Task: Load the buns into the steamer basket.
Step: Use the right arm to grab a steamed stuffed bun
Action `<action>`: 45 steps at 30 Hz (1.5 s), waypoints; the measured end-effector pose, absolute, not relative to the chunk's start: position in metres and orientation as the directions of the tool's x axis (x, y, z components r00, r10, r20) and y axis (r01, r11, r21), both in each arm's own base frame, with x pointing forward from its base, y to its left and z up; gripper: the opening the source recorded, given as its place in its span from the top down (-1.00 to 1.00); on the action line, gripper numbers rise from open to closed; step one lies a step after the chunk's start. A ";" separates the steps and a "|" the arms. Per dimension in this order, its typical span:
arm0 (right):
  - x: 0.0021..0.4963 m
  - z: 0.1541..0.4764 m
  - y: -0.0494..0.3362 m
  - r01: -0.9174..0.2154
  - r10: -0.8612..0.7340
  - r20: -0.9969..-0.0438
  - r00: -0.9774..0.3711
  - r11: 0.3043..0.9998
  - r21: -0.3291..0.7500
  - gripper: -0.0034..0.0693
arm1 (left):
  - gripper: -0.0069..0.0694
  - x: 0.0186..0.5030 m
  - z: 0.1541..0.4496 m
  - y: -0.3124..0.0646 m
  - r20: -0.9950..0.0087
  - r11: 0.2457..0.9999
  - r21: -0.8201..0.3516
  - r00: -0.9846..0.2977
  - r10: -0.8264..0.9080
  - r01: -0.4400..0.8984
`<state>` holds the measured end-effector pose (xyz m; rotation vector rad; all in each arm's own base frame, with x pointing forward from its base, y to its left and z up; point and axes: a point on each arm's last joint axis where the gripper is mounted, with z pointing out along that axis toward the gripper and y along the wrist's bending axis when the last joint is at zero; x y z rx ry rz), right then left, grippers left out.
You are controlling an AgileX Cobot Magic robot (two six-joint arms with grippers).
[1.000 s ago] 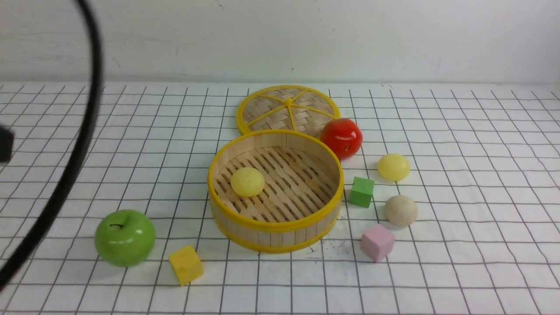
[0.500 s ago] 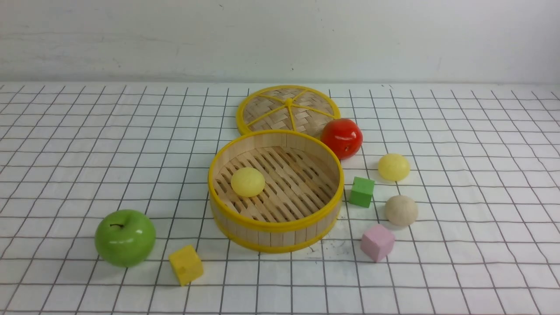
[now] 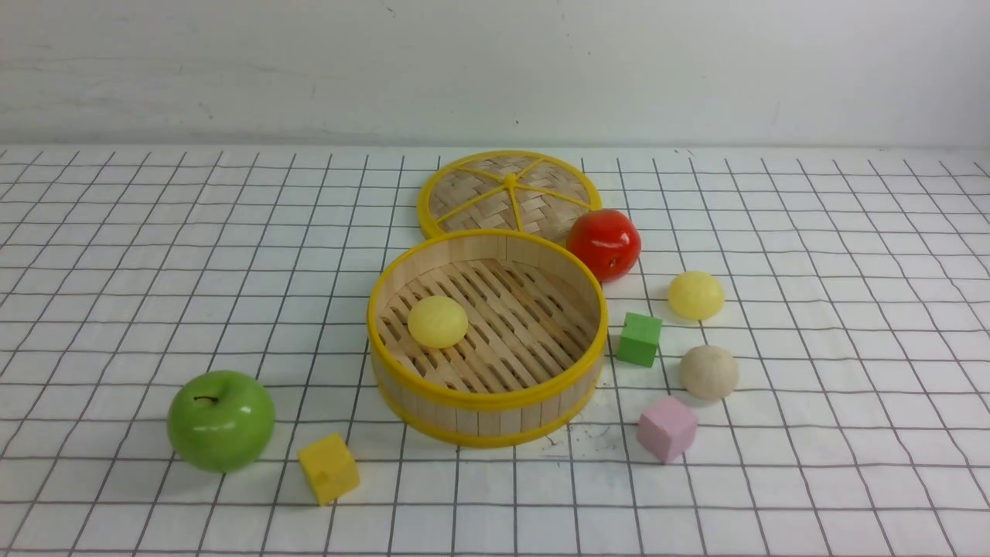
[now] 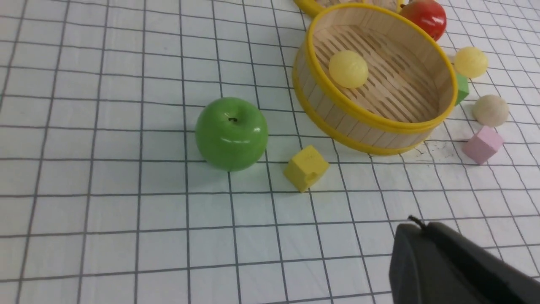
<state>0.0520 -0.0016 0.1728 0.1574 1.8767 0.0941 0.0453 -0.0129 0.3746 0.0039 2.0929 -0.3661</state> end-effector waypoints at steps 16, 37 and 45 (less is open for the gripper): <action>0.052 0.173 -0.002 0.061 0.156 -0.941 -0.301 0.988 0.144 0.24 | 0.85 0.052 0.279 0.003 -0.979 0.983 -0.183 -0.087 -0.184 -0.026; 0.052 0.173 -0.002 0.061 0.156 -0.941 -0.300 0.988 0.144 0.24 | 0.85 0.052 0.170 0.009 -0.913 0.942 -0.269 -0.259 -0.316 -0.201; 0.052 0.173 -0.002 0.061 0.156 -0.941 -0.300 0.988 0.144 0.24 | 0.85 0.052 0.169 0.009 -0.912 0.942 -0.269 -0.260 -0.316 -0.201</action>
